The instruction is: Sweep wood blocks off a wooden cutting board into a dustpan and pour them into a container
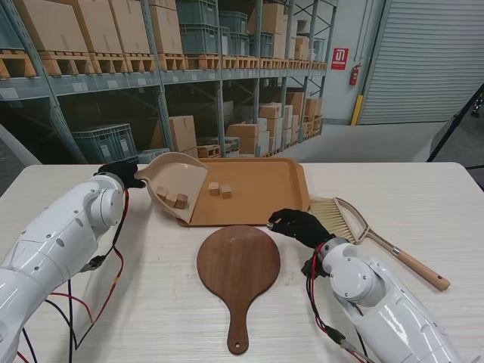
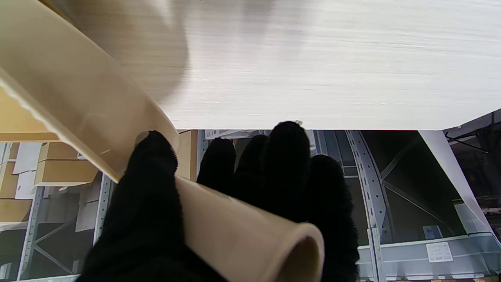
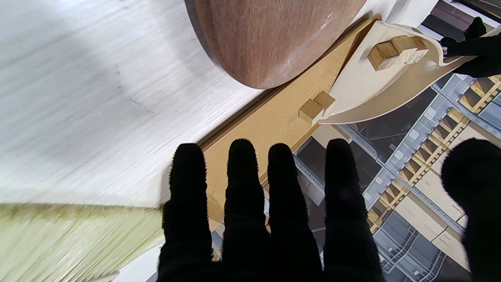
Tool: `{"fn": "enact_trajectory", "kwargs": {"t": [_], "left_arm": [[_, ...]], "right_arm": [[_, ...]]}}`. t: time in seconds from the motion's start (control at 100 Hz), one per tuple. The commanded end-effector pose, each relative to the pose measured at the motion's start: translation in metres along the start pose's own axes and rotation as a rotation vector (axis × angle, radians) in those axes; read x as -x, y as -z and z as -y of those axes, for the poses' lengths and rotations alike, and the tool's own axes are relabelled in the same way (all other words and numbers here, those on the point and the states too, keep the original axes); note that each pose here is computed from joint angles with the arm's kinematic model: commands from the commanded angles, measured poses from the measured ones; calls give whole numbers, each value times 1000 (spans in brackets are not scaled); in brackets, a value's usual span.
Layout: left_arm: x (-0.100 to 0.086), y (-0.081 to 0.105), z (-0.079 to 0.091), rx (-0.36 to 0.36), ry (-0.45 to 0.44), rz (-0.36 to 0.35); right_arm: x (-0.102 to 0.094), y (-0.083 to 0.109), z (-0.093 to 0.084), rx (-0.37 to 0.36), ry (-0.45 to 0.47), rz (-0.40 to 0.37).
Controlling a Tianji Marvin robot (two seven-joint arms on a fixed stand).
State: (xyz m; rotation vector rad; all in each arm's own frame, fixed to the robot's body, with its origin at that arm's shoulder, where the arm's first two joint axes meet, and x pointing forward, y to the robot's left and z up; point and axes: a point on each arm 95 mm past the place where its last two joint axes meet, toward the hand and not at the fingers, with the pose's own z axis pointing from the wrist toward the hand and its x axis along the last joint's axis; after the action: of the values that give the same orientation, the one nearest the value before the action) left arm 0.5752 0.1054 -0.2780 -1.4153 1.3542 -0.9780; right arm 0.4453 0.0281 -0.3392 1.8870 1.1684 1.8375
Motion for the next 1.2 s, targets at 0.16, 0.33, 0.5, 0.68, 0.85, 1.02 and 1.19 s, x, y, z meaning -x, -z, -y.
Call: {"fn": "enact_trajectory", "kwargs": {"t": [0.16,0.33,0.5,0.68,0.85,1.02,1.19], "left_arm": [[-11,-3,9,3,13,-18],[-14,-4,8,2,20,-18],[-14,-4,8,-2,24,-15],[-12,-2,7,-13,29,-6],[-7,3,9,-27,39,11],[4,14,8,-53,59,43],[19,31,0,-79,75,91]], "right_arm": [[1,1,5,-17,-4,7],[2,1,6,-19,-6,9],[3,1,6,-22,-7,13],[3,1,6,-21,-5,14],[3,1,6,-20,-4,17],[3,1,6,-11,-7,24],[3,1,6,4,-11,27]]}}
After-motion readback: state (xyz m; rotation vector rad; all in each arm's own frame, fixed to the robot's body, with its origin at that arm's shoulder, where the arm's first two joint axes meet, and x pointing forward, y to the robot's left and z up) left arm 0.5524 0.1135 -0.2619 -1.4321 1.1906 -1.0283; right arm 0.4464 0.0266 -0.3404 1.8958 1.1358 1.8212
